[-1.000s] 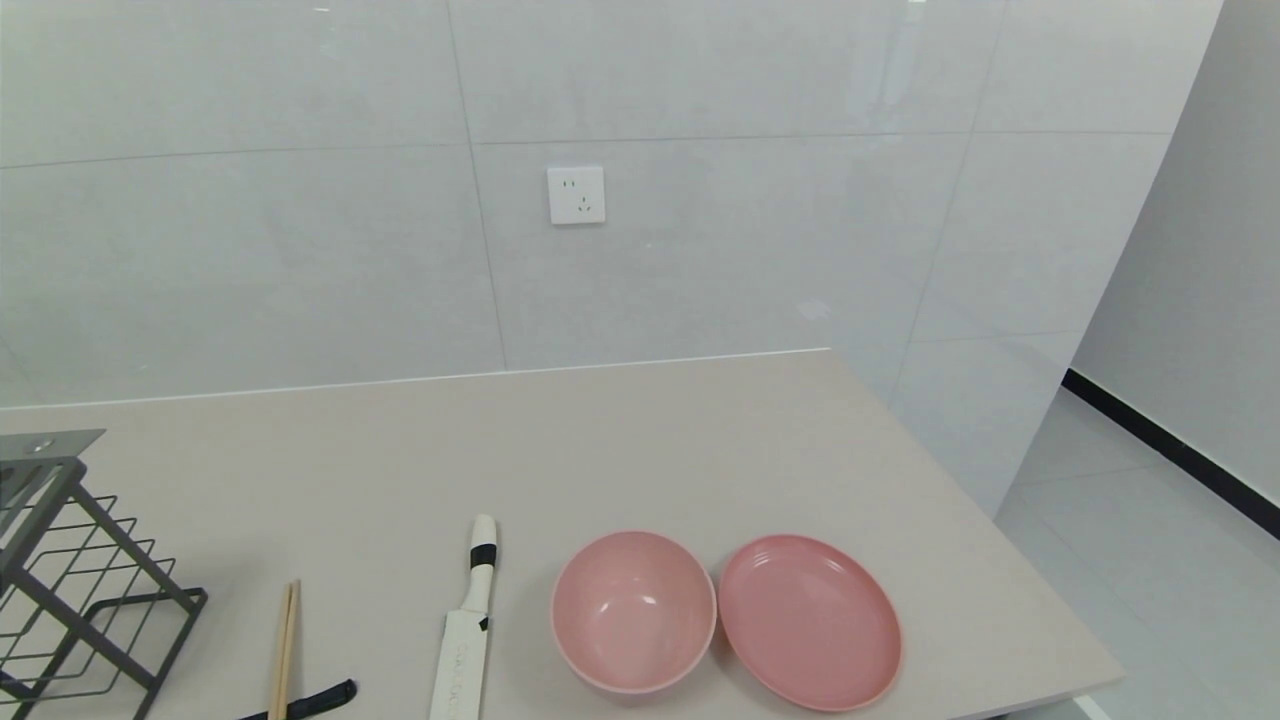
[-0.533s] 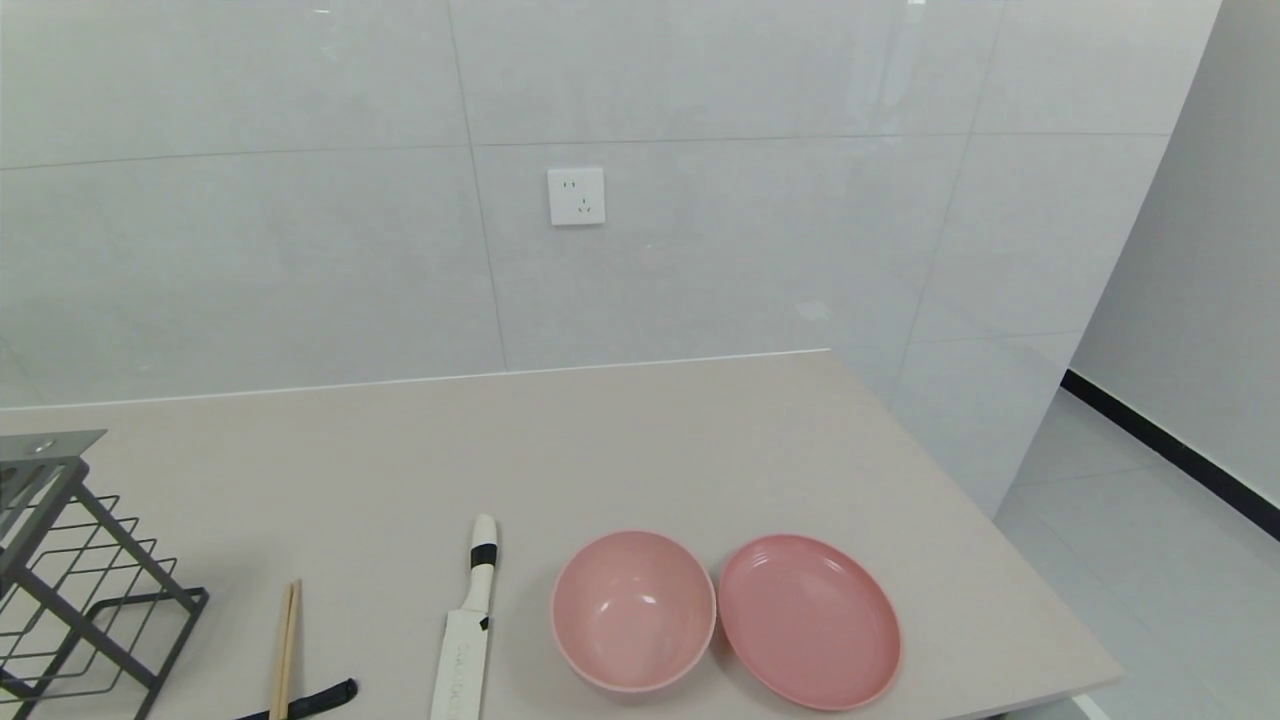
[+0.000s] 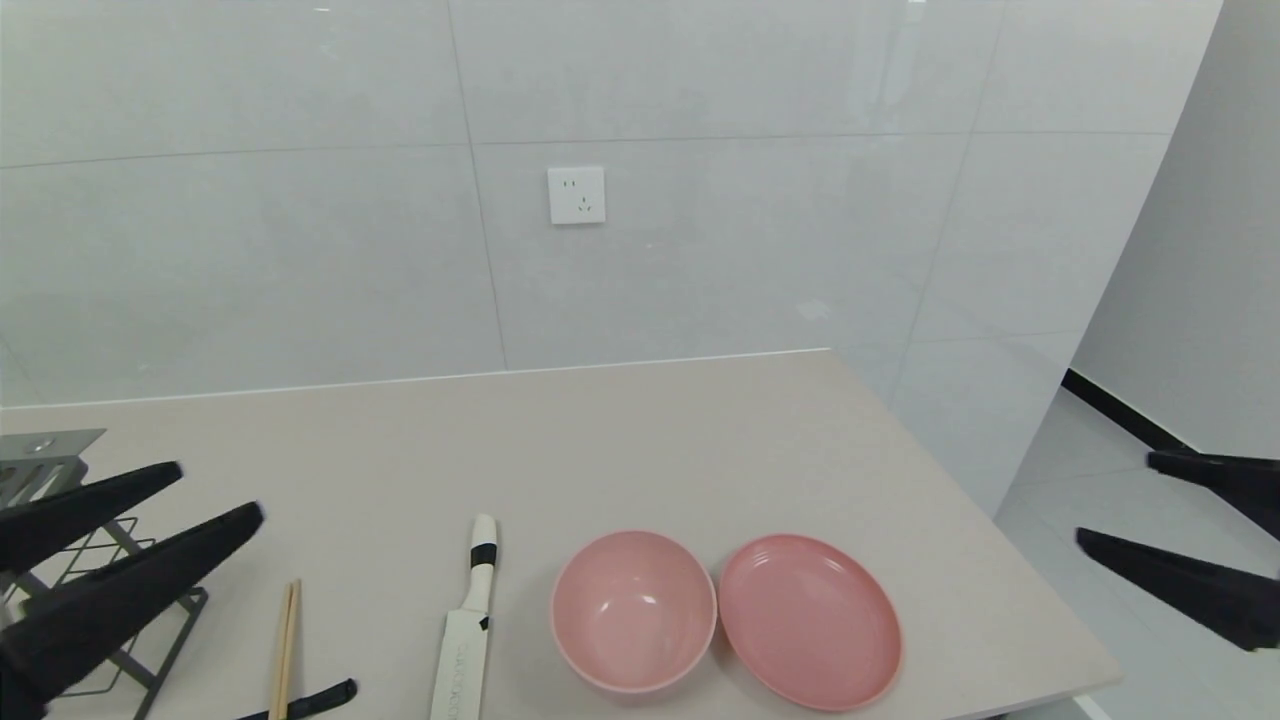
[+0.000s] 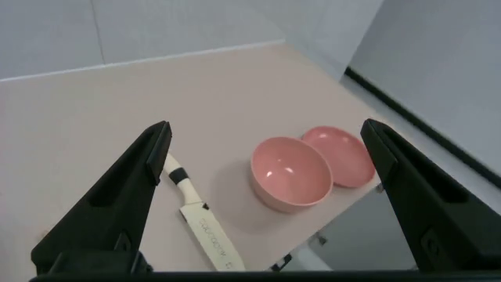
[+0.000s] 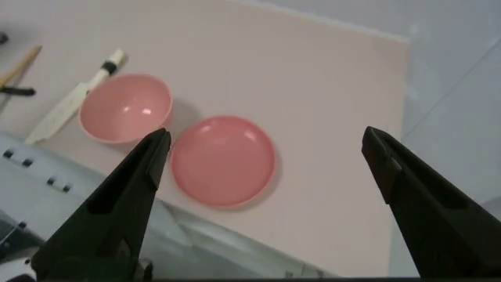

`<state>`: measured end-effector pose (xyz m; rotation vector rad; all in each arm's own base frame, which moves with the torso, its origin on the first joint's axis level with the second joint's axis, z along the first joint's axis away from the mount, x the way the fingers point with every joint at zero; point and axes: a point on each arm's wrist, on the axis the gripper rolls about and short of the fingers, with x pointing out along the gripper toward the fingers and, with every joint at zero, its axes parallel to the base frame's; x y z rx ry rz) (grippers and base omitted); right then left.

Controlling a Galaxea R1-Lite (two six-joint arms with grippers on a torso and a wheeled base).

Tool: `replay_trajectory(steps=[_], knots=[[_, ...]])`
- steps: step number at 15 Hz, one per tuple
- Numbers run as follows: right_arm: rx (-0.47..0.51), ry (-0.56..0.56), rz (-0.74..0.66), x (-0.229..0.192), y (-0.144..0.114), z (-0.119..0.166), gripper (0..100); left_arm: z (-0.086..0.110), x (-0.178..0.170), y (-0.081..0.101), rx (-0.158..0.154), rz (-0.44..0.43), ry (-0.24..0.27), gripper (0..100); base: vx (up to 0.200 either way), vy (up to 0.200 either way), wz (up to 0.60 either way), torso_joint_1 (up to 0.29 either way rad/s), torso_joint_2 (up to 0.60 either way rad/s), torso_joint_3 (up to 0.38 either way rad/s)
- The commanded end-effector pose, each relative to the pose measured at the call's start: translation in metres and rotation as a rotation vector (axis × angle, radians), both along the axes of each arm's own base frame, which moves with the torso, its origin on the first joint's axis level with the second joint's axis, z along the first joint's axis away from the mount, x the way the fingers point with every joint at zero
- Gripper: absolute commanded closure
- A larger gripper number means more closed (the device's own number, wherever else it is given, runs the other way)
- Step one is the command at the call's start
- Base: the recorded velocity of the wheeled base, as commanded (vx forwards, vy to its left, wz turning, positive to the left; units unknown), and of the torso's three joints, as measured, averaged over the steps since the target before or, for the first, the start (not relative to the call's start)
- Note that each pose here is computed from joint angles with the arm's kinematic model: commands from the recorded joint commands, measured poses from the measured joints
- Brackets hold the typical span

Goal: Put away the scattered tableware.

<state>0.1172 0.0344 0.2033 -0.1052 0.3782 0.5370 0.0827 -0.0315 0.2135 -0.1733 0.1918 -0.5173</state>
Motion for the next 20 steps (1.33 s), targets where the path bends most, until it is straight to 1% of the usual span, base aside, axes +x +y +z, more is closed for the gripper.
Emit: replay_trajectory(steps=[1,2,3,4,5,6,7,8,10,12,13,15,16,17,18,19,20], knots=[[-0.059,0.245,0.033,0.04,0.014,-0.041,0,-0.008,0.076,-0.036,0.177,-0.092,0.15,0,0.0,0.0,0.0,0.0,0.0,0.0],[-0.069,0.285,0.022,0.041,0.012,-0.053,0,-0.012,0.089,-0.044,0.201,-0.104,0.178,0,0.0,0.0,0.0,0.0,0.0,0.0],[-0.074,0.312,0.022,0.042,0.012,-0.061,0,-0.015,0.096,-0.047,0.21,-0.103,0.196,0,0.0,0.0,0.0,0.0,0.0,0.0],[-0.084,0.355,0.022,0.046,0.013,-0.075,0,-0.021,0.107,-0.052,0.226,-0.103,0.229,0,0.0,0.0,0.0,0.0,0.0,0.0],[-0.093,0.403,0.019,0.059,0.016,-0.094,0,-0.03,0.119,-0.058,0.244,-0.098,0.262,0,0.0,0.0,0.0,0.0,0.0,0.0],[-0.093,0.403,0.019,0.059,0.016,-0.094,0,-0.03,0.119,-0.058,0.244,-0.098,0.262,0,0.0,0.0,0.0,0.0,0.0,0.0],[-0.092,0.398,0.019,0.083,0.022,-0.116,0,-0.04,0.132,-0.064,0.25,-0.095,0.268,0,0.0,0.0,0.0,0.0,0.0,0.0],[-0.093,0.403,0.019,0.095,0.025,-0.128,0,-0.043,0.138,-0.067,0.247,-0.095,0.262,0,0.0,0.0,0.0,0.0,0.0,0.0],[-0.103,0.429,0.023,0.109,0.029,-0.15,0,-0.053,0.145,-0.069,0.255,-0.093,0.291,0,0.0,0.0,0.0,0.0,0.0,0.0],[-0.102,0.448,0.025,0.114,0.031,-0.163,0,-0.064,0.151,-0.073,0.269,-0.105,0.321,0,0.0,0.0,0.0,0.0,0.0,0.0],[-0.105,0.459,0.026,0.115,0.031,-0.165,0,-0.069,0.156,-0.077,0.271,-0.111,0.324,0,0.0,0.0,0.0,0.0,0.0,0.0],[-0.109,0.475,0.024,0.116,0.031,-0.17,0,-0.077,0.164,-0.085,0.268,-0.125,0.31,0,0.0,0.0,0.0,0.0,0.0,0.0],[-0.108,0.475,0.02,0.117,0.03,-0.172,0,-0.082,0.17,-0.094,0.257,-0.145,0.275,0,0.0,0.0,0.0,0.0,0.0,0.0],[-0.107,0.48,0.014,0.118,0.029,-0.173,0,-0.084,0.172,-0.1,0.247,-0.156,0.255,0,0.0,0.0,0.0,0.0,0.0,0.0],[-0.108,0.483,0.014,0.118,0.029,-0.174,0,-0.087,0.174,-0.101,0.245,-0.157,0.255,0,0.0,0.0,0.0,0.0,0.0,0.0],[-0.11,0.493,0.014,0.12,0.029,-0.178,0,-0.093,0.178,-0.103,0.254,-0.158,0.266,0,0.0,0.0,0.0,0.0,0.0,0.0],[-0.112,0.492,0.015,0.122,0.03,-0.18,0,-0.094,0.179,-0.103,0.254,-0.158,0.268,0,0.0,0.0,0.0,0.0,0.0,0.0]])
